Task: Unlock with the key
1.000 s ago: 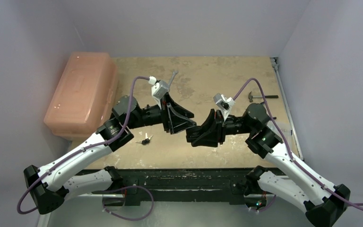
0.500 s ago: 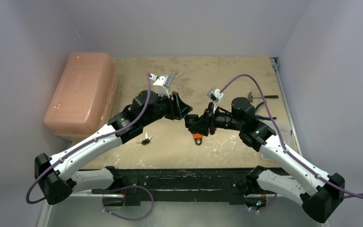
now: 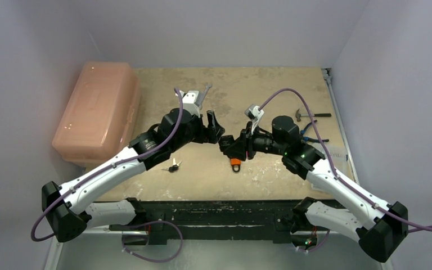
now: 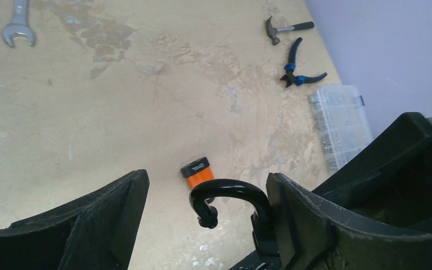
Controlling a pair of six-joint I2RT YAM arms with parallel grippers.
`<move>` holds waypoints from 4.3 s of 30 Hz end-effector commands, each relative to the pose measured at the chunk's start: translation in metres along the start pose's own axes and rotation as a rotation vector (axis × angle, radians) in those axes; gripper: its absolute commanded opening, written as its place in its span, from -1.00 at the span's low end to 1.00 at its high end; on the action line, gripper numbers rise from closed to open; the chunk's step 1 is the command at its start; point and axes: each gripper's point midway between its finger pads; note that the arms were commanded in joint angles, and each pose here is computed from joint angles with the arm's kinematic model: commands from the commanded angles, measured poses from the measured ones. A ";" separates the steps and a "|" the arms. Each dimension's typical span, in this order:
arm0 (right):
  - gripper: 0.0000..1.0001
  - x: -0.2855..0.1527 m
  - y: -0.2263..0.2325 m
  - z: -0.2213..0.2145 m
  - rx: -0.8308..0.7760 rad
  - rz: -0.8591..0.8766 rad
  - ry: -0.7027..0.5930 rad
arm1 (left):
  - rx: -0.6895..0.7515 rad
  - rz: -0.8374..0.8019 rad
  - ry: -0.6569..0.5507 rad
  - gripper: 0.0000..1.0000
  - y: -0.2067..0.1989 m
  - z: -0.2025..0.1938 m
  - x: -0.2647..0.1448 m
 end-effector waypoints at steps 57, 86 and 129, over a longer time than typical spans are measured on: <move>-0.42 0.236 -0.121 -0.080 0.520 0.039 0.096 | 0.485 0.465 -0.305 0.89 0.120 0.066 -0.061; 0.62 0.193 -0.149 -0.067 0.351 -0.238 0.175 | 0.490 0.486 -0.295 0.87 0.125 0.065 -0.059; 0.00 -0.019 -0.125 -0.170 0.364 -0.853 0.351 | 0.488 0.486 -0.288 0.85 0.125 0.064 -0.060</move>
Point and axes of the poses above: each gripper's point midway between its finger pads, its own x axis out along the fingers, its own y axis along the line the jaws close on, z = x × y, and after that the axes turned 12 degrees about -x, right-handed
